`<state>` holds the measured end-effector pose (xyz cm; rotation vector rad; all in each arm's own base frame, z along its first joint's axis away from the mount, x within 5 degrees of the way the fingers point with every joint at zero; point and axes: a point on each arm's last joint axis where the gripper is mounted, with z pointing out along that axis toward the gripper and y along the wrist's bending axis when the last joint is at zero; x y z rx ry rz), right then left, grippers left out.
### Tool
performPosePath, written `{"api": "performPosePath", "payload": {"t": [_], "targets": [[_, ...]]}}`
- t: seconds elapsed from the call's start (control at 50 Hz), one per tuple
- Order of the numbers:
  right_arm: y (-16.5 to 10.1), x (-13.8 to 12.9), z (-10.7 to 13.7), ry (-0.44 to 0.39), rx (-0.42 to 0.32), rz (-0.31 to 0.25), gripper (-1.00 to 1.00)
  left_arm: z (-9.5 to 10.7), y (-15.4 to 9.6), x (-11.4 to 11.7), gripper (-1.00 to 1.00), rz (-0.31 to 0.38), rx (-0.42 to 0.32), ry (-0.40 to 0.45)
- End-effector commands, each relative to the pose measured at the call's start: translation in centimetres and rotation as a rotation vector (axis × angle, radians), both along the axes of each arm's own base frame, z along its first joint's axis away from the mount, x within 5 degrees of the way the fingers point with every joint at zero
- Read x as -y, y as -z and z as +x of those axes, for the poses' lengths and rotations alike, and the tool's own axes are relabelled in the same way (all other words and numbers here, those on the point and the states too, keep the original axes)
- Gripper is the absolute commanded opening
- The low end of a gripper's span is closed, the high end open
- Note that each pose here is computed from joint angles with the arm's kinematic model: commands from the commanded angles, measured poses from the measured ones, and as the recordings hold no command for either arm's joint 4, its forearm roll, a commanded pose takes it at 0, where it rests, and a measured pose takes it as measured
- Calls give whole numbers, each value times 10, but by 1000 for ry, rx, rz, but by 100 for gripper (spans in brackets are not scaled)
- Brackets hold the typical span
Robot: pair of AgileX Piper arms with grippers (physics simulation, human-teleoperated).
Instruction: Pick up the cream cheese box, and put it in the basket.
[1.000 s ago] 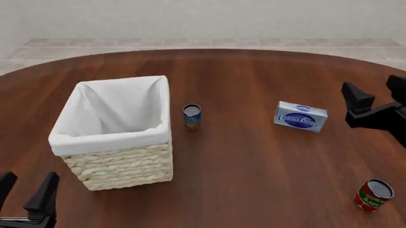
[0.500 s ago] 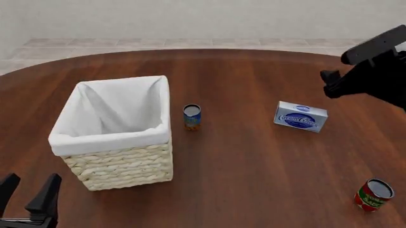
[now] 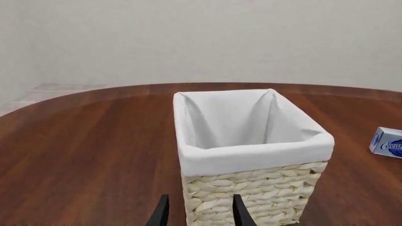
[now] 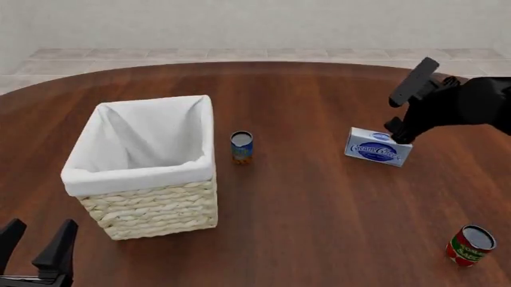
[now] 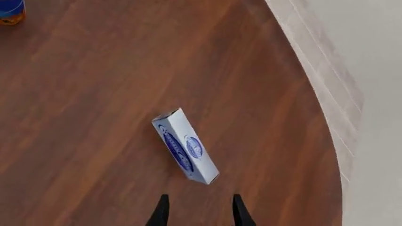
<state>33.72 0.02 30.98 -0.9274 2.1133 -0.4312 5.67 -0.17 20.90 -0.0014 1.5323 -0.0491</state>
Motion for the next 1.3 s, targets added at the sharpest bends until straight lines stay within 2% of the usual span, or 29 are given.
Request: {"api": "performPosePath", "payload": {"t": [0.02, 0.06, 0.18, 0.36, 0.48, 0.56, 0.94, 1.06, 1.16, 1.3], "targets": [[35, 9, 21, -85, -136, -112, 100, 0, 0, 0, 100, 1, -4, 0], [41, 2, 20, -128, -163, -135, 100, 0, 0, 0, 100, 4, -3, 1], [43, 12, 29, -115, -180, -144, 100, 0, 0, 0, 100, 4, -5, 3], [65, 32, 27, -156, -248, -217, 100, 0, 1, 0, 100, 5, -7, 4], [64, 43, 33, -150, -257, -230, 100, 0, 1, 0, 100, 5, -10, 6], [73, 49, 35, -157, -306, -233, 100, 0, 1, 0, 100, 6, -13, 6], [74, 55, 64, -168, -305, -247, 100, 1, 2, 0, 100, 7, -26, 6], [81, 60, 67, -160, -343, -234, 100, 1, 2, 1, 100, 10, -29, 12], [84, 70, 72, -157, -323, -257, 100, 1, 2, 1, 100, 7, -31, 14], [97, 72, 71, -195, -347, -282, 100, 2, 3, 1, 100, 9, -37, 22]]}}
